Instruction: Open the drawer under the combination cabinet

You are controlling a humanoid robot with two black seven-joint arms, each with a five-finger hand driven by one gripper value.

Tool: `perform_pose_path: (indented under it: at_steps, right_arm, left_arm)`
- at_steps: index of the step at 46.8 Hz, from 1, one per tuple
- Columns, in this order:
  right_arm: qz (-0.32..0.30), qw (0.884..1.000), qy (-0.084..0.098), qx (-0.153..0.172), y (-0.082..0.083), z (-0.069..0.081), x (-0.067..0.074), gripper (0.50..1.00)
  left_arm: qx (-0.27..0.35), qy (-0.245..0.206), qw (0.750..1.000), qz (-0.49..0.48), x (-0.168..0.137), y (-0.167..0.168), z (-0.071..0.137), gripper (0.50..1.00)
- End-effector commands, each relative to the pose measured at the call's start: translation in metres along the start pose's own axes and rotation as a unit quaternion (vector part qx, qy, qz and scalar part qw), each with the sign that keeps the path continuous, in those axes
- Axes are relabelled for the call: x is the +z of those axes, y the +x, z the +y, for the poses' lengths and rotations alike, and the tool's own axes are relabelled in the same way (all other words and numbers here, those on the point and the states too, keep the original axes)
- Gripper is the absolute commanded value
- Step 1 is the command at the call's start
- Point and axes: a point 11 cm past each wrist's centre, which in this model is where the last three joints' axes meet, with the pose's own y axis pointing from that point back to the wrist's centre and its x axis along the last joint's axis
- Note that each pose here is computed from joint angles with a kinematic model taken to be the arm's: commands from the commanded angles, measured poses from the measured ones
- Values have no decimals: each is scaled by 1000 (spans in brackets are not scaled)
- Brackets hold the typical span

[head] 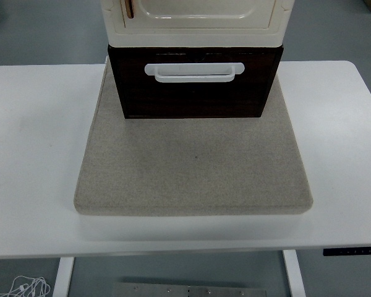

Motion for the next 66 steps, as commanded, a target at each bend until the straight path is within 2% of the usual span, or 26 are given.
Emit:
perform_pose_path:
  at_steps: [1,17,30,43,53,66]
  right_arm:
    - [-1,1000,0,0,0,0,0,928]
    - [0,1000,0,0,0,0,0,928]
    - [0,1000,0,-1,0,0,0,926]
    - [0,1000,0,-1,0,0,0,928]
    - [0,1000,0,-1,-1,0,0,928]
    - [-1,1000,0,0,0,0,0,928]
  left_arm:
    - [-17,37,999,-26,-15,-10,0,1000]
    - [-74,172,980,-71,-76,-43,11,1000]
    - [-57,256,963,-68,-103,-44,18,1000]
    - [-55,303,949,-61,-118,-45,22,1000]
    - [-41,341,938,-45,-130,-51,17,1000]
    - [-34,356,933,-36,-146,-47,13,1000]
